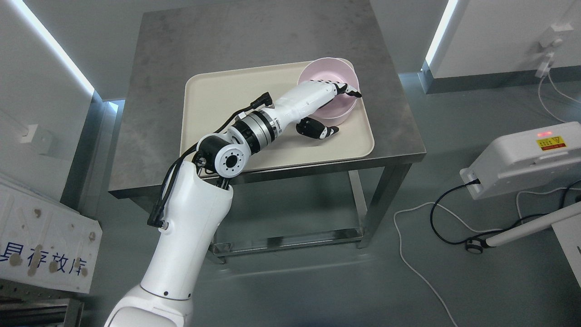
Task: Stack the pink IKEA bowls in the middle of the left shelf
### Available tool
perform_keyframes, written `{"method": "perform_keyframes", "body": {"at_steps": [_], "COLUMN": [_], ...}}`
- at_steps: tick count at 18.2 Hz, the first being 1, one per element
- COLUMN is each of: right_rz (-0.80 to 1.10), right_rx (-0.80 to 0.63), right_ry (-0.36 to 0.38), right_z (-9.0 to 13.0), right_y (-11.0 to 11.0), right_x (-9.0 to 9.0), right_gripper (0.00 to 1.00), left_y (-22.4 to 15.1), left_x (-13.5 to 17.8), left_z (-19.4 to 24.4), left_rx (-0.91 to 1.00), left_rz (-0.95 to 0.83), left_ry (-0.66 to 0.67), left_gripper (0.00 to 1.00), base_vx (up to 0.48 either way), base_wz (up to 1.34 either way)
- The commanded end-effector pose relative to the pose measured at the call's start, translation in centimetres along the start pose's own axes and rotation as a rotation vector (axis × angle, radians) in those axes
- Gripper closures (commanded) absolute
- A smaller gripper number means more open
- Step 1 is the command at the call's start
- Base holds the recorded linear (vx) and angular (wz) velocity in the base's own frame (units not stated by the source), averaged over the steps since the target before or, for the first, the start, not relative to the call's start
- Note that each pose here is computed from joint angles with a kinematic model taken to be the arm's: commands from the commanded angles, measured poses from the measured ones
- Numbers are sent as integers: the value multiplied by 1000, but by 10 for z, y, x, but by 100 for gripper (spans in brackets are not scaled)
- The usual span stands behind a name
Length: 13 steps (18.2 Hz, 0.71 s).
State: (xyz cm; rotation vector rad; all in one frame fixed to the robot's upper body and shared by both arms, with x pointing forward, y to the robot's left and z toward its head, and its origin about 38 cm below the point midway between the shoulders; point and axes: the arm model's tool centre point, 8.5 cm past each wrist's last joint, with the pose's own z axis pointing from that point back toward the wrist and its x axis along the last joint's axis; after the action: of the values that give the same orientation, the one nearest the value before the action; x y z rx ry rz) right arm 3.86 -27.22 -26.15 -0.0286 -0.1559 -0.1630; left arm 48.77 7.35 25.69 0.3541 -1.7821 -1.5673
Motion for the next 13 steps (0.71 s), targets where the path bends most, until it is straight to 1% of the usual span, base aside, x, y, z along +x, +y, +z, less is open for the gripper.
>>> {"method": "perform_keyframes", "body": {"at_steps": [1, 3, 6, 7, 9, 13], "right_rz": [3, 3, 3, 3, 3, 3], "right_rx": [-17, -17, -17, -17, -17, -17], "right_ry": [-2, -2, -2, -2, -2, -1], "right_z": [1, 1, 1, 1, 1, 1], "right_y": [-11, -11, -11, -11, -11, -11], "right_x": [2, 2, 2, 2, 2, 1], "right_gripper": [0, 0, 0, 0, 0, 0], "left_y": [3, 10, 12, 13, 16, 18], "left_x": [-21, -24, -27, -28, -30, -28], "left_z": [4, 10, 15, 15, 16, 16], "left_rx": [-7, 15, 34, 37, 45, 37], "left_rz": [-8, 9, 16, 18, 16, 1], "left_ry": [54, 54, 41, 44, 55, 56], "left_gripper": [38, 37, 32, 31, 31, 35], "base_vx": [0, 0, 0, 0, 0, 0], "base_wz": [0, 0, 0, 0, 0, 0]}}
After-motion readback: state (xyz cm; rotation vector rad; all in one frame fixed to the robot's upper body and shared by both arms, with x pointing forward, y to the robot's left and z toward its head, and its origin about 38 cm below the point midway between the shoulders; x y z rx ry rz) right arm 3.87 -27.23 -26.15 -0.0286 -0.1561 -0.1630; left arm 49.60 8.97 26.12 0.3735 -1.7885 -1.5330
